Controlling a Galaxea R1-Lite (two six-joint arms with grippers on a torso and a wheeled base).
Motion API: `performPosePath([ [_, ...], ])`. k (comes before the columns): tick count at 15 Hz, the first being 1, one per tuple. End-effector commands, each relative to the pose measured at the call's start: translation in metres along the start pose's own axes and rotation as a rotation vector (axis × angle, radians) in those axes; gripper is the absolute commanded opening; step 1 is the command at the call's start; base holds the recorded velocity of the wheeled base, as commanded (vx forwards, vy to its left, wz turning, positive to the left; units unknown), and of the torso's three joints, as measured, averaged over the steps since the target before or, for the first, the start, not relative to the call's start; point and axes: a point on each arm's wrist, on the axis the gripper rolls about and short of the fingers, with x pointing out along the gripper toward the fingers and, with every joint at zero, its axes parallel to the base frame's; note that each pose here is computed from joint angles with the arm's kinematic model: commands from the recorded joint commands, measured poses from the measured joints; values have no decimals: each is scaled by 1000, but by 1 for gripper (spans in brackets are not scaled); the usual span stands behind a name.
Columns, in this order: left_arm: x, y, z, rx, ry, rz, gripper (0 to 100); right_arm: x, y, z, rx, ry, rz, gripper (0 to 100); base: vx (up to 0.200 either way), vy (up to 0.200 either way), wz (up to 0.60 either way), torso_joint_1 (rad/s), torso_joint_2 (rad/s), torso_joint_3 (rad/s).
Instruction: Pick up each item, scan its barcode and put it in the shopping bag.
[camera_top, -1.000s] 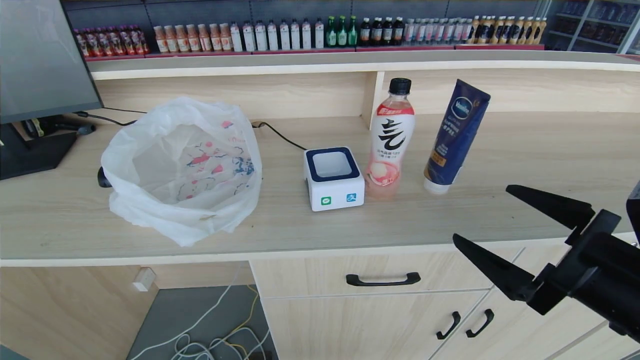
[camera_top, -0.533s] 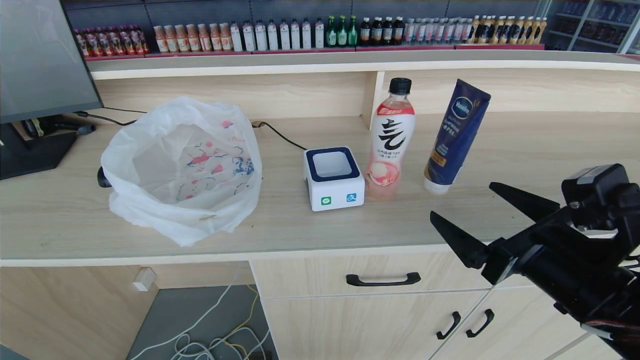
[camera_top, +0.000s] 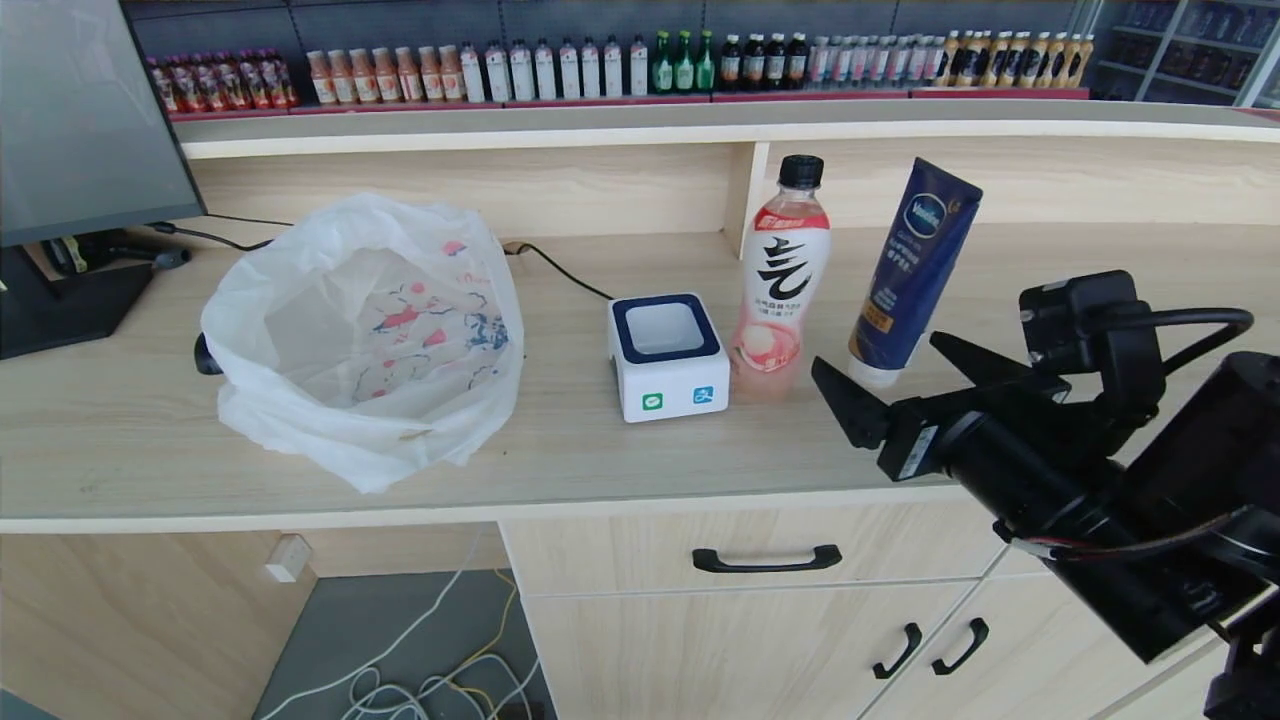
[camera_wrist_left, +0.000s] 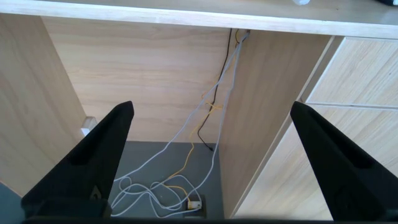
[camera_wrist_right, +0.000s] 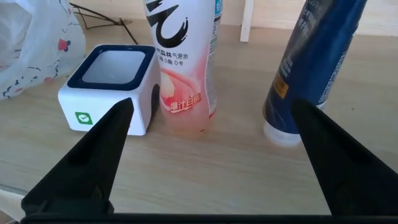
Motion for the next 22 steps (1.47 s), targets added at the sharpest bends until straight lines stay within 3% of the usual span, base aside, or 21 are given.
performPosePath([
  [1, 0, 0, 0, 0, 0, -2, 100, 11, 5, -4, -7, 7, 1, 100, 0, 0, 0, 0, 0, 0],
  [5, 0, 0, 0, 0, 0, 0, 100, 32, 17, 2, -19, -31, 10, 100, 0, 0, 0, 0, 0, 0],
  [11, 0, 0, 0, 0, 0, 0, 100, 44, 23, -7, -20, -17, 15, 100, 0, 0, 0, 0, 0, 0],
  [22, 0, 0, 0, 0, 0, 0, 100, 78, 37, -23, 10, -96, 1, 100, 0, 0, 0, 0, 0, 0],
])
